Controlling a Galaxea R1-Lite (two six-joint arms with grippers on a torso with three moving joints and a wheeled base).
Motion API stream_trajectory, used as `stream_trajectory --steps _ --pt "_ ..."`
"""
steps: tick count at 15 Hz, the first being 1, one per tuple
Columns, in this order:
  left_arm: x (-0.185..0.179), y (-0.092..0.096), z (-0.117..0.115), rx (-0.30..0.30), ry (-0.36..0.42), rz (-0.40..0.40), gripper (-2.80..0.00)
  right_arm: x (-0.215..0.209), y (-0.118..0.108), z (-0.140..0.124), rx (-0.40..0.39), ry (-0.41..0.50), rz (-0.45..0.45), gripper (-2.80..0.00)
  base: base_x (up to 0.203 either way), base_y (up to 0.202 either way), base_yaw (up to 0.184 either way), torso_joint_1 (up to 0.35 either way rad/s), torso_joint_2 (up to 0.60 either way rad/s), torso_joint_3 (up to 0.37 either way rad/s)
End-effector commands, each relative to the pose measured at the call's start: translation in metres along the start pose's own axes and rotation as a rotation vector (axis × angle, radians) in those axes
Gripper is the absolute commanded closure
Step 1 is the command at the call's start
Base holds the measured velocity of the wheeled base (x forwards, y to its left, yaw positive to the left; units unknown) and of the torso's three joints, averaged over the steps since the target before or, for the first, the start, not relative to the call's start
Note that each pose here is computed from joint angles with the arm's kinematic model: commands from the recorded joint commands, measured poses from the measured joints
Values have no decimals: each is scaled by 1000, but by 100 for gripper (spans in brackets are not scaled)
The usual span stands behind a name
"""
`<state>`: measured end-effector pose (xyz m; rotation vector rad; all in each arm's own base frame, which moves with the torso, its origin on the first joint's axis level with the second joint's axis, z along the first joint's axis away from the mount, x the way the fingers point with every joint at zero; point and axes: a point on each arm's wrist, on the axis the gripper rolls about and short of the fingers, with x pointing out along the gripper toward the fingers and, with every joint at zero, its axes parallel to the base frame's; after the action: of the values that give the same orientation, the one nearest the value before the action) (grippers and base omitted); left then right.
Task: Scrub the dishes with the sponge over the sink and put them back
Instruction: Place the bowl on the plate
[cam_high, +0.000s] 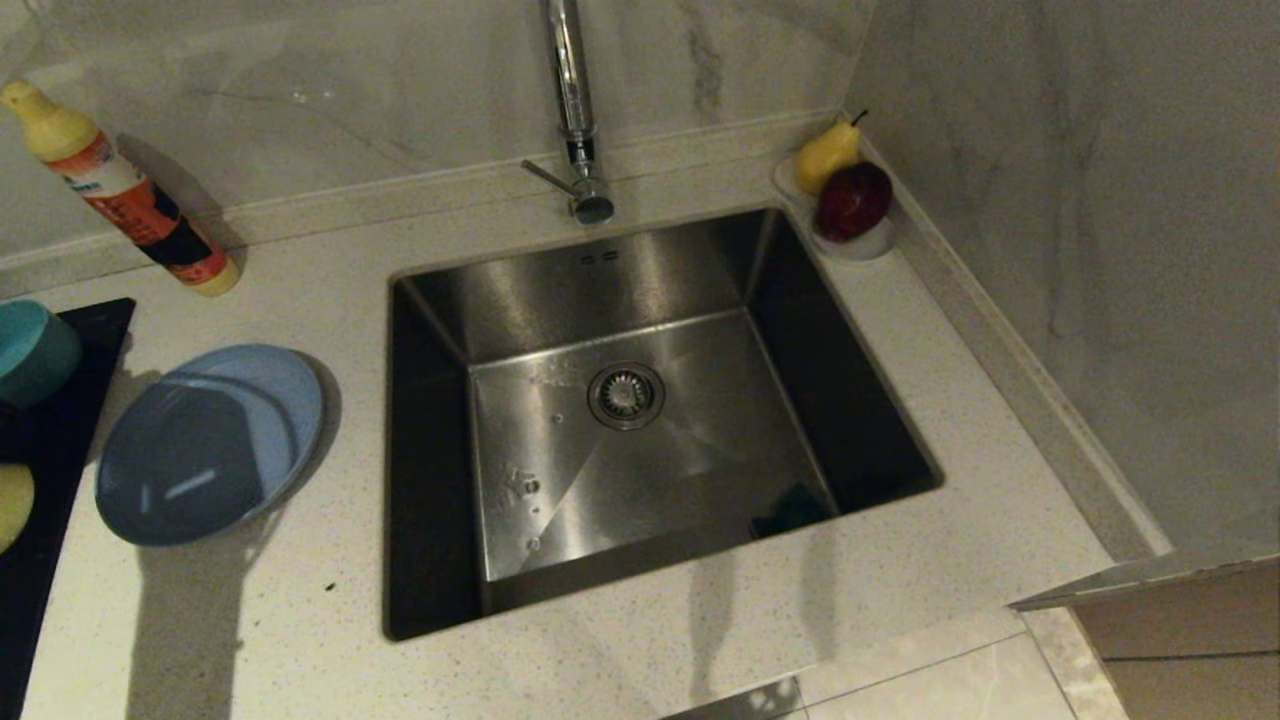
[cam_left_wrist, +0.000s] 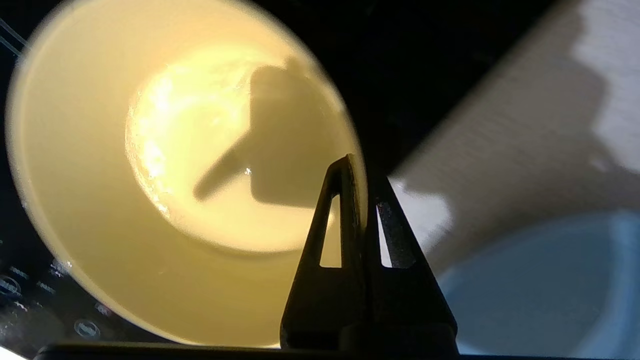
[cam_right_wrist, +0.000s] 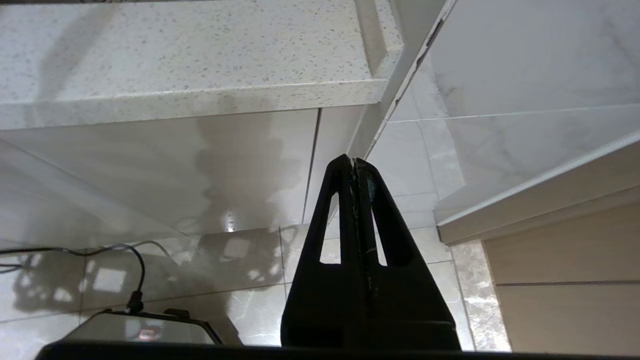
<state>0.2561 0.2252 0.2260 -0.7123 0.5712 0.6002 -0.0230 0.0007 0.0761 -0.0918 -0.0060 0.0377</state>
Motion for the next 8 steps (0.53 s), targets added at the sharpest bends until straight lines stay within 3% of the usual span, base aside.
stream_trajectory --steps 1,6,8 --pt "-29 -8 0 11 -41 -24 0 0 0 0 0 0 0 0 0 0 0 0 0 0" --pt "-78 -20 -7 34 -63 -88 0 0 0 0 0 0 0 0 0 0 0 0 0 0" --pt "-96 -37 -18 88 -43 -141 0 0 0 0 0 0 0 0 0 0 0 0 0 0"
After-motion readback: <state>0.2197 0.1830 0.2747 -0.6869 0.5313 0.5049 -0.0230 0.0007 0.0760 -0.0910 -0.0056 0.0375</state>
